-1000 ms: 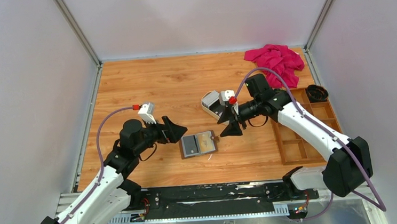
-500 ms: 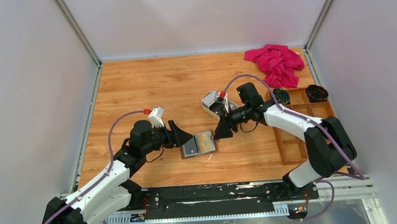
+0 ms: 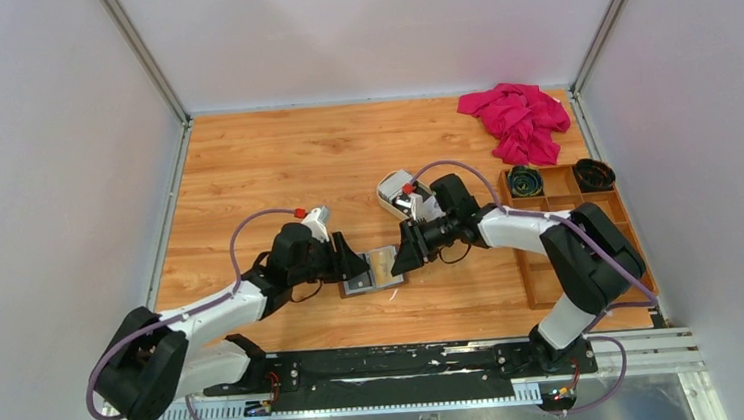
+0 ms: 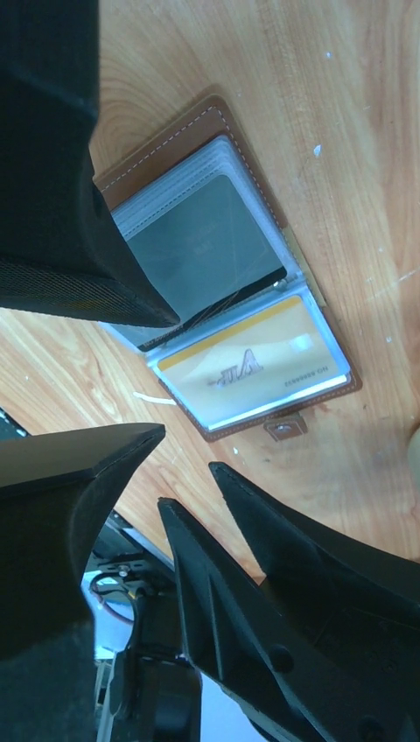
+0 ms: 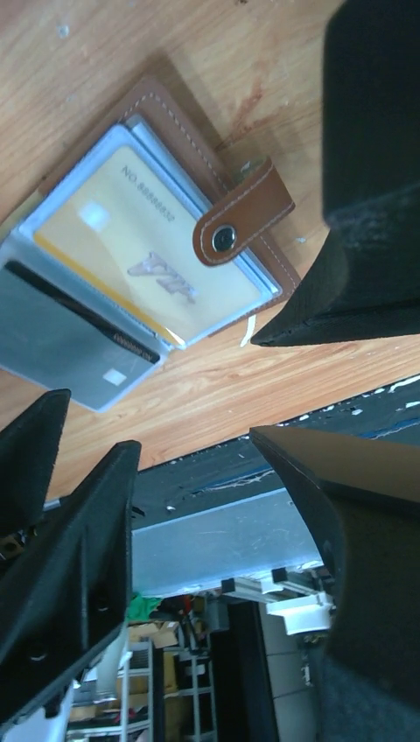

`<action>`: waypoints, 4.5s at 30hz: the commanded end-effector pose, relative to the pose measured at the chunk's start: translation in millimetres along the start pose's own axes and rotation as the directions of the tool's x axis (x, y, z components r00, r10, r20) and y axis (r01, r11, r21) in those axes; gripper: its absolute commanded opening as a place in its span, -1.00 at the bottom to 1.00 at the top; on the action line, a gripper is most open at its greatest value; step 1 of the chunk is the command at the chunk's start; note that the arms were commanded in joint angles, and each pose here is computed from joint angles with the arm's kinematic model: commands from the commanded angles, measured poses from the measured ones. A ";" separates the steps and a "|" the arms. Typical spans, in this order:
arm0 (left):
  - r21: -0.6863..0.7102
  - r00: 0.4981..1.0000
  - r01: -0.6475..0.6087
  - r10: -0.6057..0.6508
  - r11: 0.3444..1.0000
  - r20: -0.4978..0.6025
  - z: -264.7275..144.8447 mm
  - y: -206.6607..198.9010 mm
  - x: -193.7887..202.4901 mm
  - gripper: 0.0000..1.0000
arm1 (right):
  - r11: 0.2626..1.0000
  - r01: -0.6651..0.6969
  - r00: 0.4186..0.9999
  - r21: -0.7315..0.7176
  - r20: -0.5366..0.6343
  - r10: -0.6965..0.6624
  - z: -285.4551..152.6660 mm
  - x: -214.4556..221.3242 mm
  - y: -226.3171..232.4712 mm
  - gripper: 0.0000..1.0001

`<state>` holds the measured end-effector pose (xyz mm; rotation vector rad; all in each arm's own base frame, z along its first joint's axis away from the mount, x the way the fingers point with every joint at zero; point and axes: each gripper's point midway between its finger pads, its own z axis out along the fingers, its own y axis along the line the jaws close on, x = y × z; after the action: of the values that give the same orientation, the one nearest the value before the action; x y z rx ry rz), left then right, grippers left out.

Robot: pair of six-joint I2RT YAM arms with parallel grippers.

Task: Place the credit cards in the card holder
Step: Insert the credit card into the card holder, then turn over the card slot in the card holder.

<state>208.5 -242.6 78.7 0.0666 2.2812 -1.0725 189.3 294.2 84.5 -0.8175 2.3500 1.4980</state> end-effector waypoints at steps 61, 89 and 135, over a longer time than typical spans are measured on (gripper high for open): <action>-0.011 0.995 0.003 -0.005 1.000 -0.098 40.4 4.5 8.1 0.57 | 0.948 -0.264 0.964 -0.179 -0.047 0.260 27.3 -19.9 4.5 -0.31; -0.032 0.999 0.035 -0.036 0.999 -0.028 27.4 6.5 1.6 -0.13 | 0.913 -0.300 0.953 -0.275 -0.051 0.298 39.1 -30.5 17.8 -0.31; -0.432 0.975 -0.172 0.216 0.885 0.055 -62.9 37.3 -57.8 0.36 | 0.726 0.685 0.726 0.060 -0.125 -0.676 -54.0 -62.7 17.1 -0.08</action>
<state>225.3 -154.8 79.7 -0.0289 2.4102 -0.3956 230.1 316.7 149.4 -1.2668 1.9736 1.3504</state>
